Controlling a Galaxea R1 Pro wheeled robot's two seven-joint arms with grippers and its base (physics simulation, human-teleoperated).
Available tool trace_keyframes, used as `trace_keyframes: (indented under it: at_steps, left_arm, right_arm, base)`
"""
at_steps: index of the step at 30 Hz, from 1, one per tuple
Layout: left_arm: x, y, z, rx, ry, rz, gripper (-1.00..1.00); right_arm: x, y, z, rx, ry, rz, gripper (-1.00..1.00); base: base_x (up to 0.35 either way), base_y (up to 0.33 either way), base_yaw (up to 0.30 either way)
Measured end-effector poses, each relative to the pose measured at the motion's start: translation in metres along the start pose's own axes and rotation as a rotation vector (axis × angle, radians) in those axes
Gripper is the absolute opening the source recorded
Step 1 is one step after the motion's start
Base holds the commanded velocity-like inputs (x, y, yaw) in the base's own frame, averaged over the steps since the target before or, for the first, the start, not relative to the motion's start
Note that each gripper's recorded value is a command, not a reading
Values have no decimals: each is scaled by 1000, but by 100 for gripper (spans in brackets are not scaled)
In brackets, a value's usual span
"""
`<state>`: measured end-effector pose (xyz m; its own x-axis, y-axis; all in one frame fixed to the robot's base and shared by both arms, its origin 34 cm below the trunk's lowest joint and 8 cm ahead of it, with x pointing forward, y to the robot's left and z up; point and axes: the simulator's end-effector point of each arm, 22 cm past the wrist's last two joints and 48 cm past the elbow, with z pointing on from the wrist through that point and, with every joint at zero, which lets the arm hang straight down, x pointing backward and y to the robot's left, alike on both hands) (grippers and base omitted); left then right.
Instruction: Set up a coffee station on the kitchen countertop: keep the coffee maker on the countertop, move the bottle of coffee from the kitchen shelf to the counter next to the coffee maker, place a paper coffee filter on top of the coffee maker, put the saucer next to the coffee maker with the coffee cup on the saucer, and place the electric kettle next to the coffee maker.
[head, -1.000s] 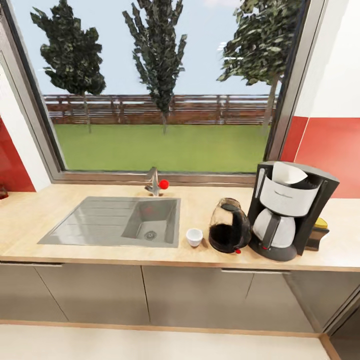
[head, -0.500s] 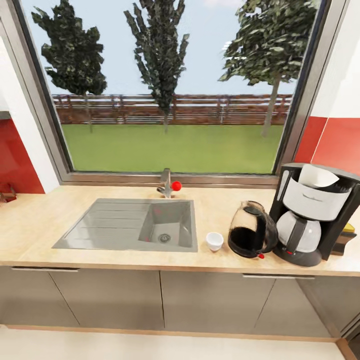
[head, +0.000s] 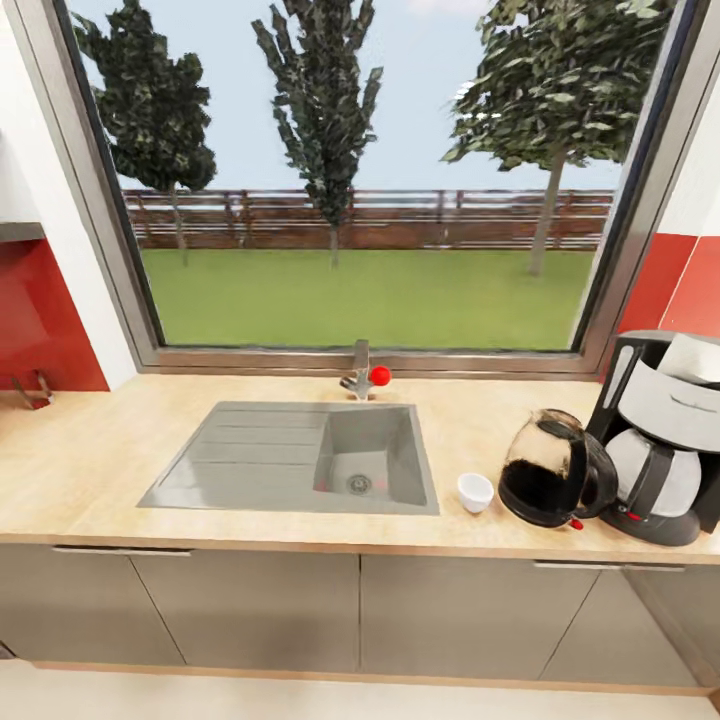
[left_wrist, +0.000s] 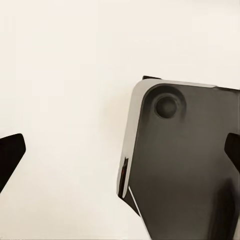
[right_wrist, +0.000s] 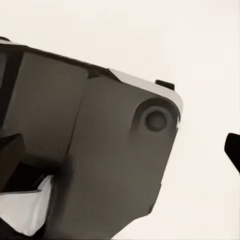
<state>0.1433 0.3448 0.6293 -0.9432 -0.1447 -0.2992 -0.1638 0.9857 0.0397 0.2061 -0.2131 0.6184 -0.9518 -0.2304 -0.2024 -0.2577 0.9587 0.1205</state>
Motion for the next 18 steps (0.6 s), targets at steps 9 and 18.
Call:
trace_keyframes:
  at_steps: [9,18]
  left_arm:
    - [0,-1,0,1,0,-1,100]
    - [0,-2,0,4,1,1,100]
  right_arm:
    - [-6,-18,-2,43,-40,187,100]
    - [-67,-88,-17,113,-324,960,100]
  base:
    - [89,296,0]
    - [114,91,0]
